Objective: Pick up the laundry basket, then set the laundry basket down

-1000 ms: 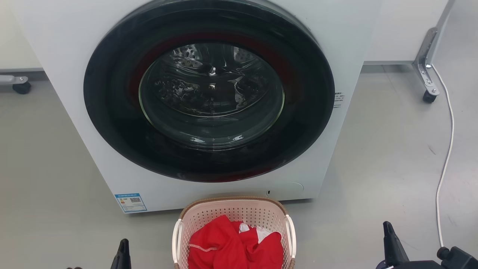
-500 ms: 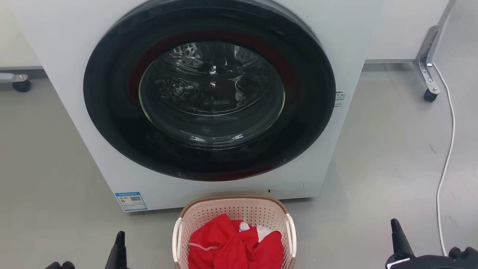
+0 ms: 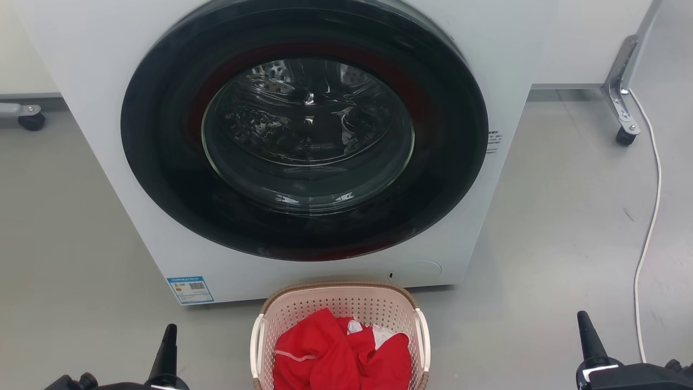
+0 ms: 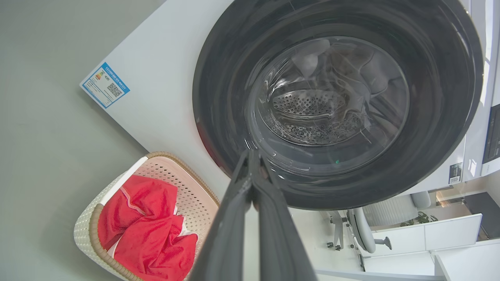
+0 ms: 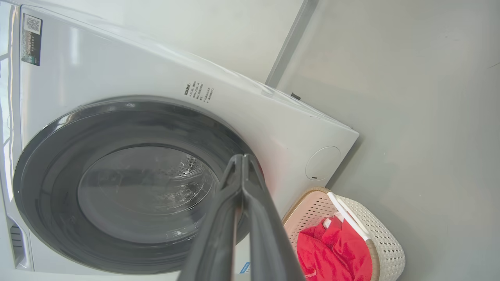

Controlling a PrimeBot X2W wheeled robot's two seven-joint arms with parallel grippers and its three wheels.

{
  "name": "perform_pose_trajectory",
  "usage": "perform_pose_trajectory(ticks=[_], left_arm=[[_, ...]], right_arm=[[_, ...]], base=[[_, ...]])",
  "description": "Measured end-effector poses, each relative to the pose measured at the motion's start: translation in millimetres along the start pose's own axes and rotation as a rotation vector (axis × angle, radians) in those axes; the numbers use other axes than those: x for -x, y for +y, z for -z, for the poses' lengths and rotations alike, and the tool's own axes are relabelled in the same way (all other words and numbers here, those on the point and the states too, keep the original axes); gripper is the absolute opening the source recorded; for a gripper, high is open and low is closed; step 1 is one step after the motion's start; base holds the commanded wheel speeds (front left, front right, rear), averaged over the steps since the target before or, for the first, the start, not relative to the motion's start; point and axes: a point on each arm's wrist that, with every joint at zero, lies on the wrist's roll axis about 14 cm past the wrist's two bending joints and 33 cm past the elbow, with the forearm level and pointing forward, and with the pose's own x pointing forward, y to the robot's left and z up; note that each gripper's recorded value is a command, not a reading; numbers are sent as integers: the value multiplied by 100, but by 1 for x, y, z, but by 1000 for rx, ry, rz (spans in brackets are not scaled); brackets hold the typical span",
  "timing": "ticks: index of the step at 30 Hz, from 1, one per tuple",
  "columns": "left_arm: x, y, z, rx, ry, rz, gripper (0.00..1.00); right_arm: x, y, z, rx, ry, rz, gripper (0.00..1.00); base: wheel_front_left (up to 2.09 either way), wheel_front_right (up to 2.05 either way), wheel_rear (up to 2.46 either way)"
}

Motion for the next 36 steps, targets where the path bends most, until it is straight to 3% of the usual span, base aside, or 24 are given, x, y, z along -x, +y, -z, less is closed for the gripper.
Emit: perform_pose_trajectory(ticks=[30,36], left_arm=[[-18,-18,-18,420,-5,106,0],[-18,-19,-18,427,-6,108,0]], right_arm=[[-12,4,-26,-413,-35,-70,0],[-14,7,-27,-413,-37,-81,0]], base=[[0,0,0],[0,0,0]])
